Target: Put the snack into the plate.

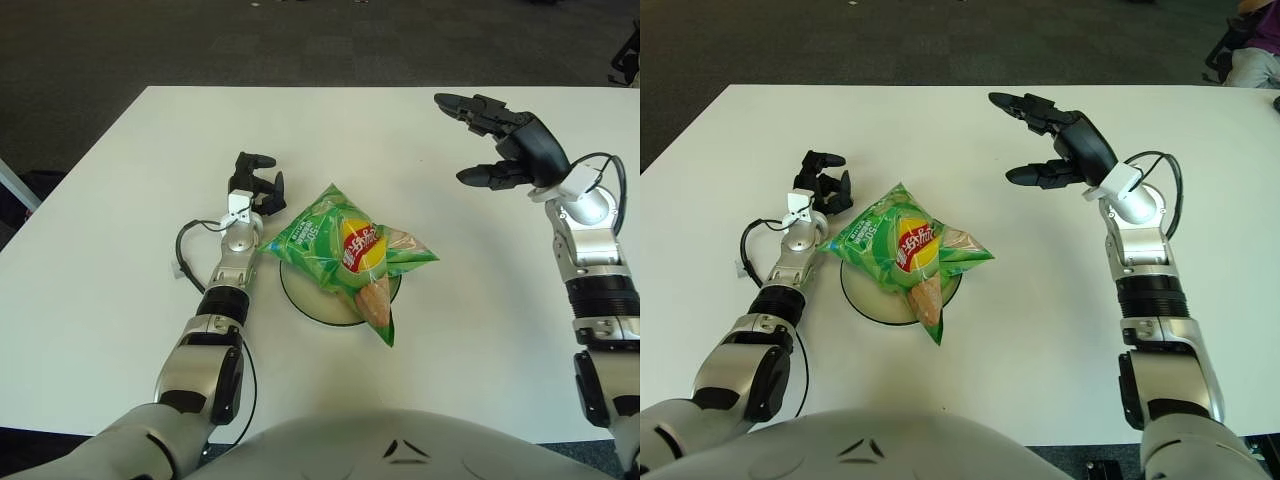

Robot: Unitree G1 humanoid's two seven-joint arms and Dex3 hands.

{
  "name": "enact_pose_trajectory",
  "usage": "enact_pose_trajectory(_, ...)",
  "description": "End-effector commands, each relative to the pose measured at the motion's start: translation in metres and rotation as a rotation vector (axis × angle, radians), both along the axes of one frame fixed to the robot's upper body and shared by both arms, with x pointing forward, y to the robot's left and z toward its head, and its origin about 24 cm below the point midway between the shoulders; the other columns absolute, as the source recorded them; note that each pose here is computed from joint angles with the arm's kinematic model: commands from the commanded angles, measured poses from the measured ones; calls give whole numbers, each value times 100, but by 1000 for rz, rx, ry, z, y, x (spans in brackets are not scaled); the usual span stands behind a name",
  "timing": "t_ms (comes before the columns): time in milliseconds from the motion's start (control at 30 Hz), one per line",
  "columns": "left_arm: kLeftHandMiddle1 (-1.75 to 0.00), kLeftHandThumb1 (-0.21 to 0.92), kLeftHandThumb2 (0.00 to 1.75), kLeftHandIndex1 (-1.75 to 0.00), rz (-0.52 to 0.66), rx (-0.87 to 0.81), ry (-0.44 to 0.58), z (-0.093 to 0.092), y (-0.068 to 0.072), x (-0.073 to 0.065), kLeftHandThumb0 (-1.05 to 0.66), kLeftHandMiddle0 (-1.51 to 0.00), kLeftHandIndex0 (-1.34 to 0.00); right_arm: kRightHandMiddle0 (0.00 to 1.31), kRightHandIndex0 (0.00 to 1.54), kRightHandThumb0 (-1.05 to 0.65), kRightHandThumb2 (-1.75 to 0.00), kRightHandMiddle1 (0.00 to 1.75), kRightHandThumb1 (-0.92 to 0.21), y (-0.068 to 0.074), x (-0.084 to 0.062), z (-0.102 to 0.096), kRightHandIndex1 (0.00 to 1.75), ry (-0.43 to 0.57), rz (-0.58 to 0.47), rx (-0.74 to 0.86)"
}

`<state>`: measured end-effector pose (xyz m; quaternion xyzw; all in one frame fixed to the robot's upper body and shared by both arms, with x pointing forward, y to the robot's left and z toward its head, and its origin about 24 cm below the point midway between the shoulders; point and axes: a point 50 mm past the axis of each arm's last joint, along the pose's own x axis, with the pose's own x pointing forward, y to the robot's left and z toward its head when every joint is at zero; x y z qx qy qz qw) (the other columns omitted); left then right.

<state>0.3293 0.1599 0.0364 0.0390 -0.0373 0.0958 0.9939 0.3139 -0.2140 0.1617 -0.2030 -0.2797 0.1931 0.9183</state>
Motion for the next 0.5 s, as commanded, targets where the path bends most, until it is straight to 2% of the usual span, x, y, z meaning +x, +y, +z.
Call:
enact_pose_trajectory(0,-171,47,108,-157,10,15,9,-2,5,-1,-1,-53,-40,69,63,-31,-4,11,-92,-3,5,-2,4,0,-47,129)
enact_pose_trajectory(100,-171,47,108,-157,10,15,9,-2,5,-1,-1,-53,-40,74,77,-31,-18,13,-92,-2,8,-7,5,7,-61,251)
enact_pose_trajectory(200,-171,47,108,-157,9,15,8,-2,5,-1,-1,-53,-40,76,85,-32,-32,14,-92,1,9,-13,6,5,-92,354)
enact_pose_trajectory(233,-171,47,108,-157,9,15,8,-2,5,-1,-1,-53,-40,60,88,-33,-35,67,-92,2,9,-15,6,5,-102,377)
enact_pose_trajectory(267,-171,47,108,-157,9,15,8,-1,5,-1,-1,-53,-40,54,90,-33,-37,86,-92,3,9,-18,6,6,-120,411)
enact_pose_trajectory(300,-171,47,108,-157,9,16,8,-1,5,-1,-1,-53,-40,44,93,-34,-40,115,-92,4,9,-21,7,7,-133,433)
enact_pose_trajectory(333,-171,47,108,-157,10,16,8,-1,5,-1,-1,-53,-40,37,95,-34,-42,134,-92,6,10,-23,7,10,-147,455)
enact_pose_trajectory(400,-171,47,108,-157,10,16,8,-1,5,-1,-1,-53,-40,32,99,-34,-43,149,-92,7,11,-26,9,18,-161,488)
enact_pose_trajectory(467,-171,47,108,-157,10,15,8,-1,5,-1,-1,-53,-40,31,104,-34,-43,156,-92,9,12,-28,11,36,-159,534)
